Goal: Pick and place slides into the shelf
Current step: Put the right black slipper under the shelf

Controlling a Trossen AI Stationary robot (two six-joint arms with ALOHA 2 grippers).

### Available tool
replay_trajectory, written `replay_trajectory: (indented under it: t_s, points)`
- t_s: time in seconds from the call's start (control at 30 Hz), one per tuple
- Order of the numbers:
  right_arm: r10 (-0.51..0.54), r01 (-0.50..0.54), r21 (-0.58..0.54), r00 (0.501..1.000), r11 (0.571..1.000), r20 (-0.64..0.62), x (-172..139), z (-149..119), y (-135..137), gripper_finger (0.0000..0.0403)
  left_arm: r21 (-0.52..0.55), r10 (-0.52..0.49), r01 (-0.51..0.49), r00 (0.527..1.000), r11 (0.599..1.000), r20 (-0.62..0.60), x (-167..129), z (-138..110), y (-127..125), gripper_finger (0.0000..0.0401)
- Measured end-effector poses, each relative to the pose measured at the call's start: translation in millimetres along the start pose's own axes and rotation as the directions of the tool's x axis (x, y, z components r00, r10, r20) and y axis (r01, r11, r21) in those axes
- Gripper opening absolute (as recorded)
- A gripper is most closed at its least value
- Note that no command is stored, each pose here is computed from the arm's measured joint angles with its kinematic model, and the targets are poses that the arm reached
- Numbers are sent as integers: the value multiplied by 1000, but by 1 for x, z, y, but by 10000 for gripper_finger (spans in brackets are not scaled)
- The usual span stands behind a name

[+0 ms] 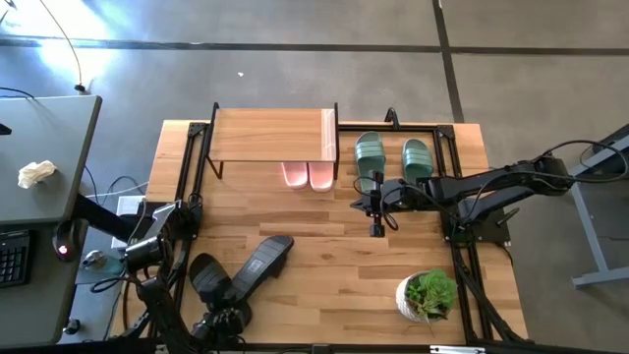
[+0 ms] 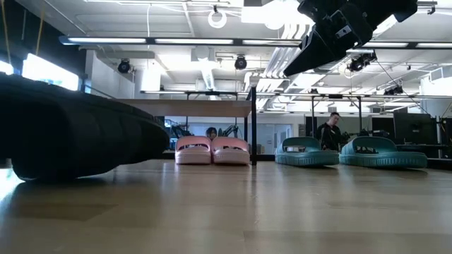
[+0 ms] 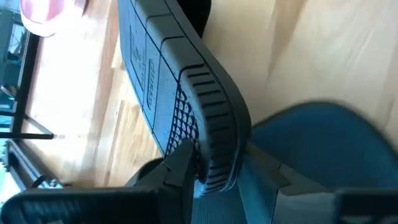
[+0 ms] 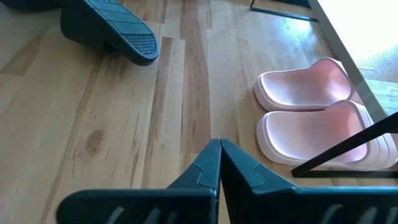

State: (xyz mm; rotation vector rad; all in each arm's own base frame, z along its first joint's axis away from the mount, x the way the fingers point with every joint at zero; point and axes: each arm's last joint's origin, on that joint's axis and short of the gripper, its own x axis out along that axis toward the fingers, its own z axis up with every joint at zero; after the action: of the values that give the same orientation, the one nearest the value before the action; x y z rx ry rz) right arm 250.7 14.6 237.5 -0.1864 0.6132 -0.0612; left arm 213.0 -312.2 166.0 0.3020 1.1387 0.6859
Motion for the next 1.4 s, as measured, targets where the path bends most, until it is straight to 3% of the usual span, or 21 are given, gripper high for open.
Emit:
replay_trajectory:
  t_s: [0.33, 0.5, 0.7, 0.9, 1.07, 1.23, 1.4]
  points:
    - [0, 0, 11, 1000, 1000, 0, 0, 0, 0, 0, -215, -67, 126, 963, 968, 262, -31, 24, 26, 78]
    - [1, -1, 57, 1000, 998, -5, 0, 0, 0, 0, -330, -65, 207, 917, 921, 394, -45, 36, 47, 78]
    - [2, -1, 87, 1000, 996, -15, 0, -2, 0, 0, -454, -41, 325, 847, 830, 530, -61, 53, 79, 78]
    - [11, -4, 137, 999, 991, -46, 0, -5, 1, 0, -563, -41, 382, 851, 733, 524, -67, 75, 122, 78]
    - [32, -10, 200, 993, 980, -110, -1, -11, 2, 0, -586, -97, 401, 872, 704, 479, -76, 89, 181, 64]
    - [77, -23, 251, 975, 968, -207, -2, -21, 4, 0, -620, -239, 453, 885, 641, 400, -82, 86, 236, 61]
    - [104, -37, 281, 968, 959, -228, -3, -23, 7, 0, -679, -328, 486, 874, 551, 359, -75, 69, 270, 61]
